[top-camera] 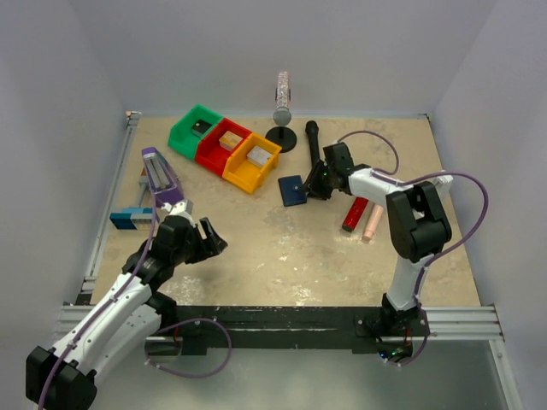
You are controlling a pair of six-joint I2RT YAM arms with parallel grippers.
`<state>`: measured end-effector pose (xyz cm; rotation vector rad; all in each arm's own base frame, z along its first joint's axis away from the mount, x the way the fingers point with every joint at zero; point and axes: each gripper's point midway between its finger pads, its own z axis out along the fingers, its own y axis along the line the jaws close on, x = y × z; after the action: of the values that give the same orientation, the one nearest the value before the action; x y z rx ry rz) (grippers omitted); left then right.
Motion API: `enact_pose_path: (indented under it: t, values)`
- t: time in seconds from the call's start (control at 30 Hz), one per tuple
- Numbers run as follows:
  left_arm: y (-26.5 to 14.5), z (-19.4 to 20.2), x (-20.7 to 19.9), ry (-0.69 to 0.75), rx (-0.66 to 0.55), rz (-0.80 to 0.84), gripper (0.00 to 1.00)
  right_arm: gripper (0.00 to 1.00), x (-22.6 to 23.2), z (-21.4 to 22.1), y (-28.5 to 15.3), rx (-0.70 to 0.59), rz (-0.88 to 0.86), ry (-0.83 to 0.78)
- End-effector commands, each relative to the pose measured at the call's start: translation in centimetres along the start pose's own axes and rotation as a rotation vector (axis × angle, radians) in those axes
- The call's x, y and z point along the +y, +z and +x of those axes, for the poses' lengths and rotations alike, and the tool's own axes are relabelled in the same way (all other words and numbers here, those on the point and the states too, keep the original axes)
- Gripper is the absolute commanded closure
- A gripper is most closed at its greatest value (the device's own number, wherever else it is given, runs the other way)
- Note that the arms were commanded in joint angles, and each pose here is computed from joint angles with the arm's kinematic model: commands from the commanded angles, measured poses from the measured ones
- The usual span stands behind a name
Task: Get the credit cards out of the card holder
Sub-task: Open the card holder at the center of the board.
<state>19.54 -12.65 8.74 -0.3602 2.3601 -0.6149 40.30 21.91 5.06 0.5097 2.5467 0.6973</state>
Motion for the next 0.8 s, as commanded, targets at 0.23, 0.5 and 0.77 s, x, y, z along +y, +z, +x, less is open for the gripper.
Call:
enact_pose_path:
  t: [0.23,0.5,0.77]
  values:
    - [0.3,-1.0,-1.9,-0.005,-0.025,0.071,0.27,0.53,1.1,-2.2,-4.2,-0.073,0.063,-0.158]
    - [0.5,-1.2,-2.4,-0.01,-0.023,0.078,0.29,0.5,1.3,-3.0,-2.9,-0.005,0.158,-0.138]
    - [0.5,-1.5,-2.9,-0.001,-0.021,0.078,0.3,0.45,3.0,-4.6,-2.0,-0.011,0.166,-0.075]
